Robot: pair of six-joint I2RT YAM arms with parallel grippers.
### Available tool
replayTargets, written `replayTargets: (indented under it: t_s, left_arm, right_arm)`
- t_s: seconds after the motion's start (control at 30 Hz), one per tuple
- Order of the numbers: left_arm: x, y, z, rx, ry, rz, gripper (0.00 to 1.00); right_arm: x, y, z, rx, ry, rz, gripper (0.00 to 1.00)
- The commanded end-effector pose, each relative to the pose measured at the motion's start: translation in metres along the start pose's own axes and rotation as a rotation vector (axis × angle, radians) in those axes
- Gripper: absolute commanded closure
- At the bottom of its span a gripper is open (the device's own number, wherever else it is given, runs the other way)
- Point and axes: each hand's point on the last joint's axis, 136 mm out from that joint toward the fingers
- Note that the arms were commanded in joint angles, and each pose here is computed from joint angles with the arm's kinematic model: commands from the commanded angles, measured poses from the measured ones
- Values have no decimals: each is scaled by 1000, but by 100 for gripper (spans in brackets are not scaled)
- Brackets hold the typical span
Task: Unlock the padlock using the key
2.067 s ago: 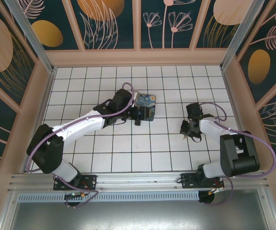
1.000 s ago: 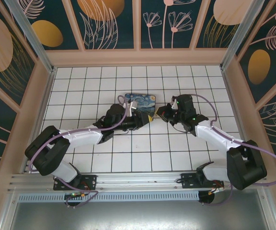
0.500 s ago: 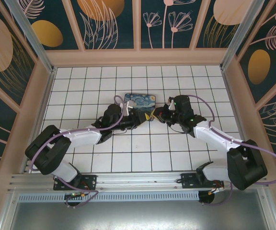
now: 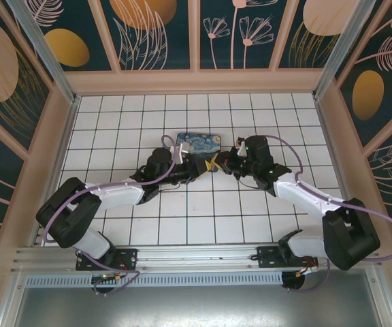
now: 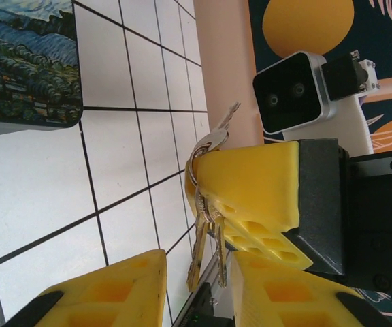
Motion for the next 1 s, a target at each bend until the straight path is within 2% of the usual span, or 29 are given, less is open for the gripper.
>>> replayTargets:
  t_s: [0.0, 0.17, 0.43, 0.7, 0.97]
  left_arm:
    - [-4, -10, -3, 41, -3, 10, 70]
    - [-6, -9, -4, 39, -10, 8, 74]
    - [-8, -9, -7, 44, -19, 9, 74]
    - [-10, -5, -12, 39, -32, 0, 83]
    - [-9, -11, -14, 57, -24, 8, 81]
  right_arm:
    - [2, 9, -1, -38, 0, -7, 100]
    - [5, 8, 1, -44, 12, -2, 100]
    - [8, 8, 4, -56, 25, 5, 100]
    - [13, 10, 8, -60, 43, 2, 100]
    - [18, 16, 12, -83, 51, 3, 100]
Point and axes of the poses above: each hand's point on the last joint's axis, 136 mm out from that joint toward the fingers, its own z axis out along the fingers, its own y axis along the line the jaws close on, x = y × z, and after that the axes turned 7 degrees about -z, right-handed
